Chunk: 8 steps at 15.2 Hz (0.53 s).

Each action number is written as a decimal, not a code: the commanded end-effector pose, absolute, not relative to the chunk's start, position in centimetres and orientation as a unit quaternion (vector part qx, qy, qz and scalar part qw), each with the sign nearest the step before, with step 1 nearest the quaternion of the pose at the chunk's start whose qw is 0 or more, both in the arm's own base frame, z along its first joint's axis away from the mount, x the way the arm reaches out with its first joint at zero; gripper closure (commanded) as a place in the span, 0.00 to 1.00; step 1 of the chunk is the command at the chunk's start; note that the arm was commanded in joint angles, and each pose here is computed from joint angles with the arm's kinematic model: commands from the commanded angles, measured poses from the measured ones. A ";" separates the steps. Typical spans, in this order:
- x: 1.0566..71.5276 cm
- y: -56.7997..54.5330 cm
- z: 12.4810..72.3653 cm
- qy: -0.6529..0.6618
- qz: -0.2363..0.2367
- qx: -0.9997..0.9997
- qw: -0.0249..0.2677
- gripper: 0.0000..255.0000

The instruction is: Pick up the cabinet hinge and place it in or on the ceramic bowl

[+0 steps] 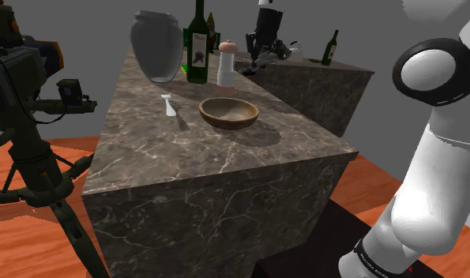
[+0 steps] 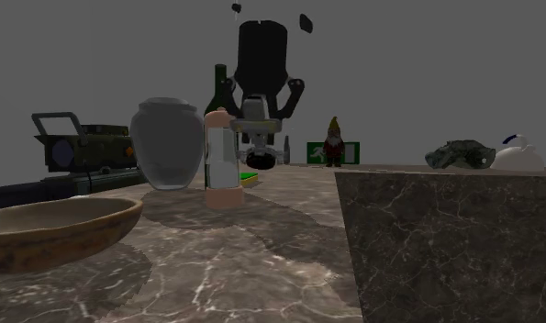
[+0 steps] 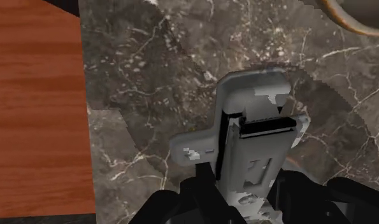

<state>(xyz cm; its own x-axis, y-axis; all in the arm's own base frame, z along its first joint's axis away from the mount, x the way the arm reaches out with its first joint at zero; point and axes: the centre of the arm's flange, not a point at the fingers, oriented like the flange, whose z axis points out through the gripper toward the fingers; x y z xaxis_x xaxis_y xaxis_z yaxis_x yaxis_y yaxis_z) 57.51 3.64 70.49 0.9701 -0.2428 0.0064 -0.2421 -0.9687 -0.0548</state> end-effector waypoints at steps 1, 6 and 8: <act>56.1 5.8 70.4 0.123 -0.006 -0.992 0.027 1.00; 52.9 11.6 70.3 0.123 -0.006 -0.992 0.027 1.00; 51.6 13.9 70.3 0.123 -0.006 -0.992 0.027 1.00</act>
<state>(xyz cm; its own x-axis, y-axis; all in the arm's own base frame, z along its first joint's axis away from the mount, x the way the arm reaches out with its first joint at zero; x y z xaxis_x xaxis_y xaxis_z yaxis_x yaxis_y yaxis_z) 52.43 12.73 70.22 0.9702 -0.2421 0.0059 -0.2414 -0.9689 -0.0546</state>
